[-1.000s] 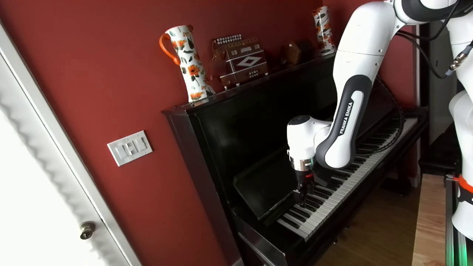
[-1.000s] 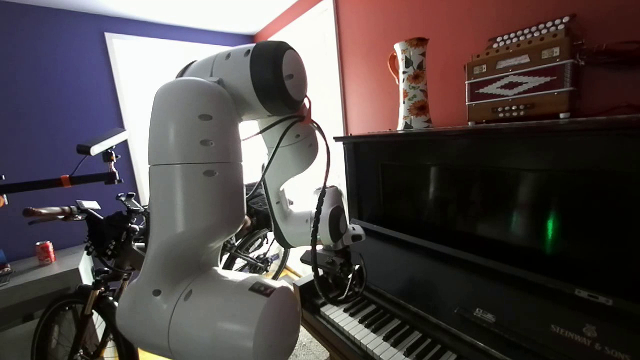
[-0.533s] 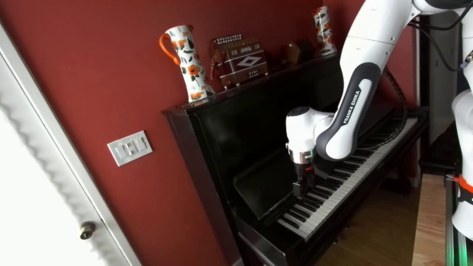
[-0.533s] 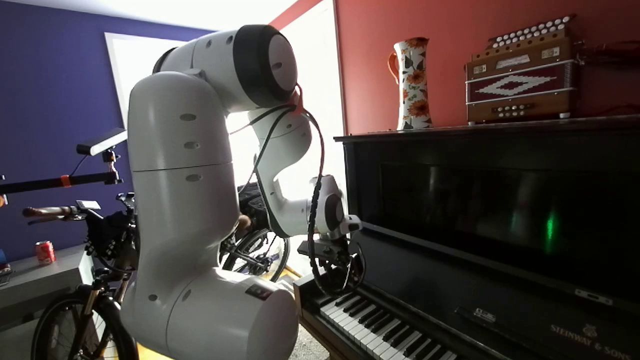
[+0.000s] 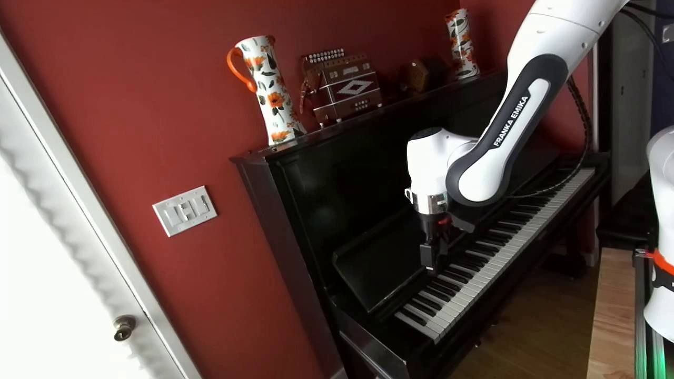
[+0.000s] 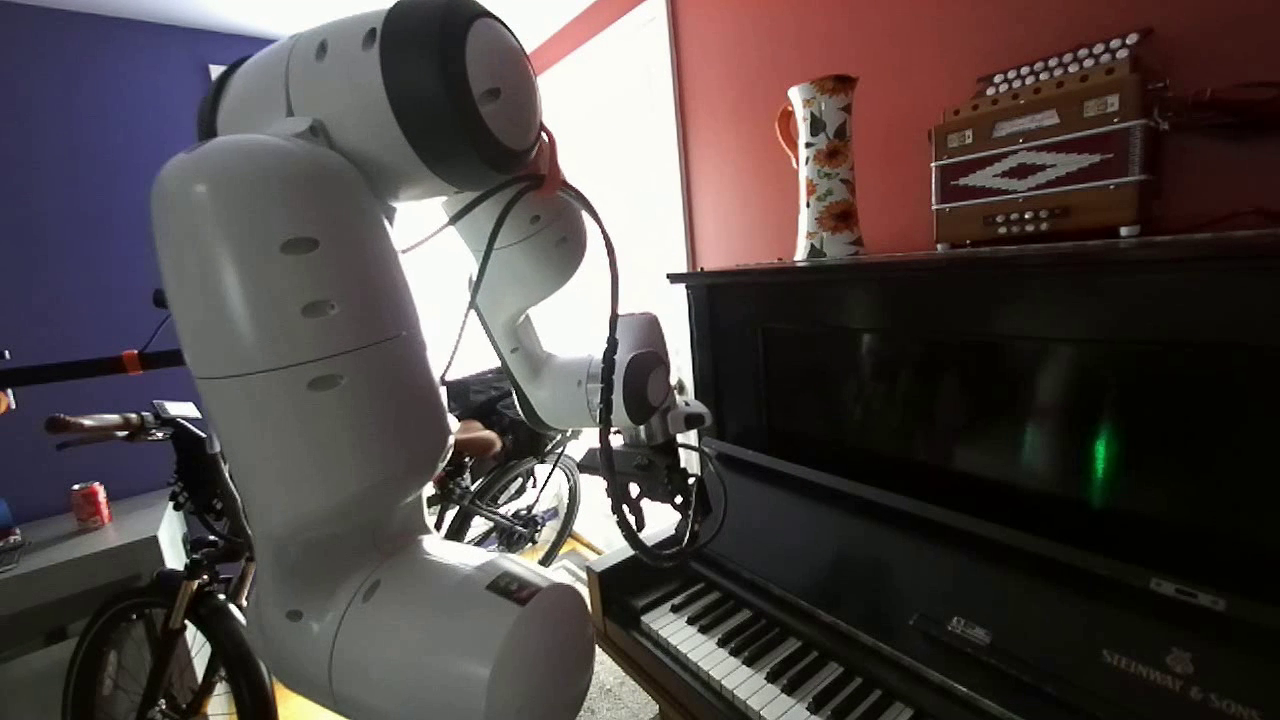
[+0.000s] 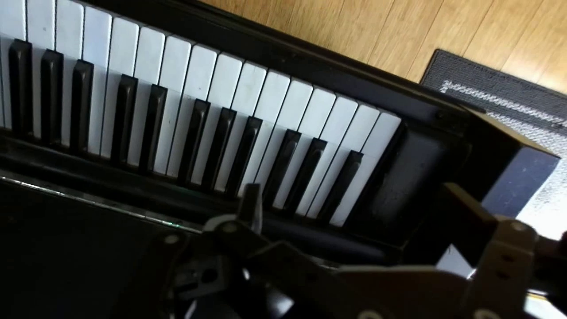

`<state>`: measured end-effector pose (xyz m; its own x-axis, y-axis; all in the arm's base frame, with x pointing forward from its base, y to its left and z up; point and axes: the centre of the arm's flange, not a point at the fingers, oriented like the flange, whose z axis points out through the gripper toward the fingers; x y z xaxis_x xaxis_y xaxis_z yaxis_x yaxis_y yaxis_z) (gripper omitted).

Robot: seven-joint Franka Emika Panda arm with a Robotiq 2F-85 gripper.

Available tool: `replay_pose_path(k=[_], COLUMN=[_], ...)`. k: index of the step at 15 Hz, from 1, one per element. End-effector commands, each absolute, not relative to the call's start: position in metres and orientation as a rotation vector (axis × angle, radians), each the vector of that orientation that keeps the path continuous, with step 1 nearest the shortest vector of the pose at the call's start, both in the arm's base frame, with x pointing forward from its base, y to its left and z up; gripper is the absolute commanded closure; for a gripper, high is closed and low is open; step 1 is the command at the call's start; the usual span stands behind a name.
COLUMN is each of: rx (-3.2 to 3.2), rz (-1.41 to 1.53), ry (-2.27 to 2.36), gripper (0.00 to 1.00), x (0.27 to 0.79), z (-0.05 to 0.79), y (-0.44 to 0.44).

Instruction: Press a white key on the left part of the piano

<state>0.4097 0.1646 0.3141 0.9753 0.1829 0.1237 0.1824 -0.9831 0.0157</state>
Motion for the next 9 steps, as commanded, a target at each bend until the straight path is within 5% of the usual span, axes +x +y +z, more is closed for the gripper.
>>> replay_pose_path(k=[1, 9], rx=[3.120, 3.099], rz=[0.168, 0.218], ry=[0.360, 0.396], gripper=[0.00, 0.00], x=[0.387, 0.356], z=[0.345, 0.392], y=[0.153, 0.149])
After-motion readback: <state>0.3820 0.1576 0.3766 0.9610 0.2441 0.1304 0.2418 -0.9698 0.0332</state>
